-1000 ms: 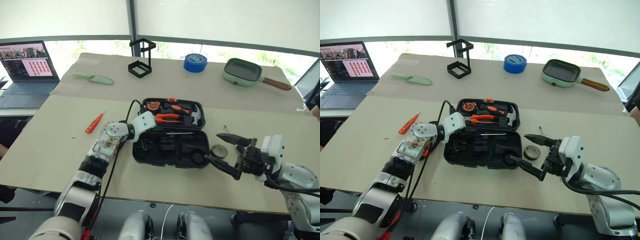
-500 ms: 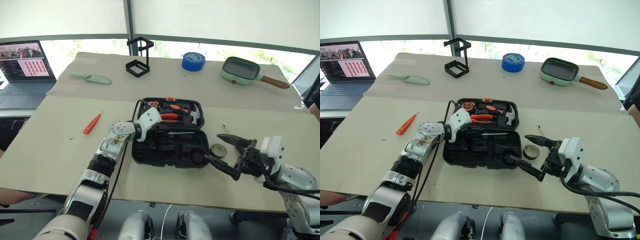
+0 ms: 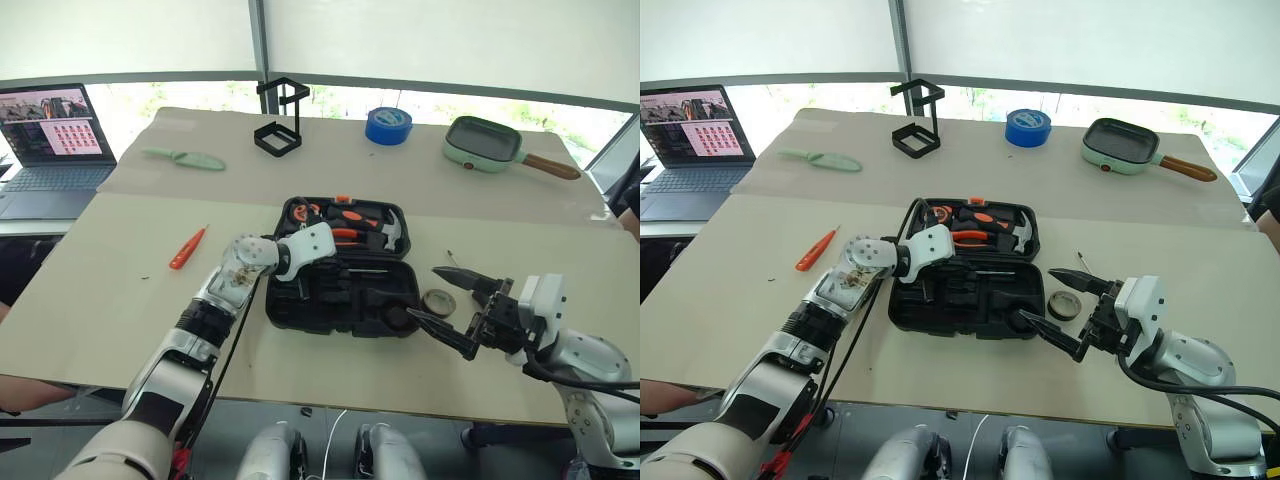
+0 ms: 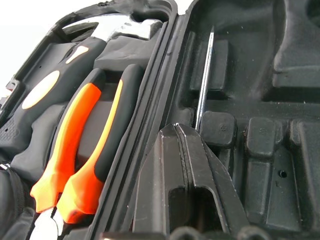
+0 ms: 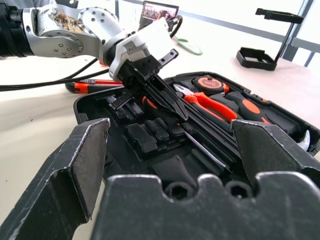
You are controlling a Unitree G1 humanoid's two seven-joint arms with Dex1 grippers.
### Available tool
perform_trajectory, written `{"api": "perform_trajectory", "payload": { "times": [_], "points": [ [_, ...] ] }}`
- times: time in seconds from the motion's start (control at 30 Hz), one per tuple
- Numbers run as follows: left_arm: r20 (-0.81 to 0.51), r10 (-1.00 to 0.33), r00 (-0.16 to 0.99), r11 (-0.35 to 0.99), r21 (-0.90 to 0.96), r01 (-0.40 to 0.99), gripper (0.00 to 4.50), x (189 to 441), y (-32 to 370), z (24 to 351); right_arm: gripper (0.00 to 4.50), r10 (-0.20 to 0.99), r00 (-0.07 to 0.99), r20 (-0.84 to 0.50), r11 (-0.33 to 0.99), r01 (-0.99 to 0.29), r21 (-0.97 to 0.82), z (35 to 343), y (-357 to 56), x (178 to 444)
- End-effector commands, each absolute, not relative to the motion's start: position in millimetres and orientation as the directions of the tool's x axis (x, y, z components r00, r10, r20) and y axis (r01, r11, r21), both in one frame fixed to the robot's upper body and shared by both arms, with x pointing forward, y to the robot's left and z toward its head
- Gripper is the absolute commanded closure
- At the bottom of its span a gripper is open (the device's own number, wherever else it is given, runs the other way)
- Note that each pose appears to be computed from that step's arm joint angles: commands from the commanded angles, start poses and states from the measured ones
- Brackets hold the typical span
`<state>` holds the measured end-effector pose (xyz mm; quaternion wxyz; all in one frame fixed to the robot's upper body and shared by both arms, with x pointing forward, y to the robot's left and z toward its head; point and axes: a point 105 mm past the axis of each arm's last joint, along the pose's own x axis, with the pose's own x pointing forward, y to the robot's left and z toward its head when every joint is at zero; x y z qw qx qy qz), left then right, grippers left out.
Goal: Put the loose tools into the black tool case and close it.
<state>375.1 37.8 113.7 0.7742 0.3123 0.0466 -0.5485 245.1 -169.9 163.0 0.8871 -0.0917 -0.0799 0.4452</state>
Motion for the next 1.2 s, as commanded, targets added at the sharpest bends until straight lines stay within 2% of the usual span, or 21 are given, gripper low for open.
{"api": "perform_trajectory", "payload": {
  "times": [0.03,0.07,0.17,0.23,0.33,0.43,0.5,0.53,0.73,0.83,0.9,1.0,1.2],
  "points": [
    [-0.311,-0.884,0.35,0.249,0.323,0.913,4.46,364.8,36.7,106.4,0.0,0.781,0.614,0.113,0.618,-0.737,-0.274,177.0,-175.3,243.0],
    [-0.233,-0.905,0.356,0.273,0.323,0.906,4.46,365.2,38.3,119.3,0.0,0.774,0.622,0.114,0.626,-0.729,-0.276,177.4,-177.9,242.6],
    [-0.076,-0.925,0.373,0.331,0.321,0.887,3.82,366.1,55.0,148.1,0.0,0.743,0.658,0.124,0.663,-0.697,-0.272,179.8,-188.2,241.5],
    [0.096,-0.939,0.329,0.343,0.302,0.89,3.07,356.2,81.2,182.7,0.0,0.68,0.723,0.12,0.721,-0.631,-0.287,180.9,-207.6,238.0],
    [0.039,-0.954,0.298,0.3,0.209,0.931,2.03,343.7,109.8,178.7,0.0,0.595,0.796,0.108,0.783,-0.545,-0.299,177.3,-231.9,229.8],
    [-0.001,-0.957,0.292,0.284,0.223,0.933,0.87,331.5,132.0,174.7,0.0,0.499,0.864,0.075,0.838,-0.458,-0.298,167.9,-256.9,219.7],
    [-0.035,-0.958,0.283,0.265,0.254,0.93,0.22,319.7,148.7,169.4,0.0,0.426,0.905,0.011,0.865,-0.404,-0.296,153.0,-275.4,207.3],
    [-0.061,-0.96,0.272,0.246,0.269,0.931,0.04,312.1,156.3,165.6,0.0,0.386,0.922,-0.027,0.878,-0.376,-0.298,144.8,-285.5,199.5],
    [-0.177,-0.96,0.217,0.158,0.298,0.941,0.04,268.4,190.5,146.1,0.0,0.237,0.958,-0.161,0.928,-0.272,-0.253,104.9,-322.8,151.8],
    [-0.175,-0.951,0.255,0.207,0.252,0.945,0.04,252.9,208.6,132.6,0.0,0.225,0.954,-0.199,0.934,-0.269,-0.234,94.6,-323.9,141.1],
    [-0.165,-0.95,0.266,0.222,0.245,0.944,0.04,246.3,209.8,128.9,0.0,0.247,0.948,-0.199,0.926,-0.292,-0.241,97.7,-319.5,147.5],
    [-0.108,-0.952,0.285,0.259,0.211,0.943,0.04,245.4,203.5,133.6,0.0,0.293,0.937,-0.191,0.912,-0.333,-0.238,110.2,-311.4,171.3],
    [-0.023,-0.957,0.289,0.278,0.208,0.938,0.04,242.1,180.1,153.4,0.0,0.371,0.846,-0.382,0.879,-0.453,-0.15,122.2,-295.6,226.3]
  ]
}}
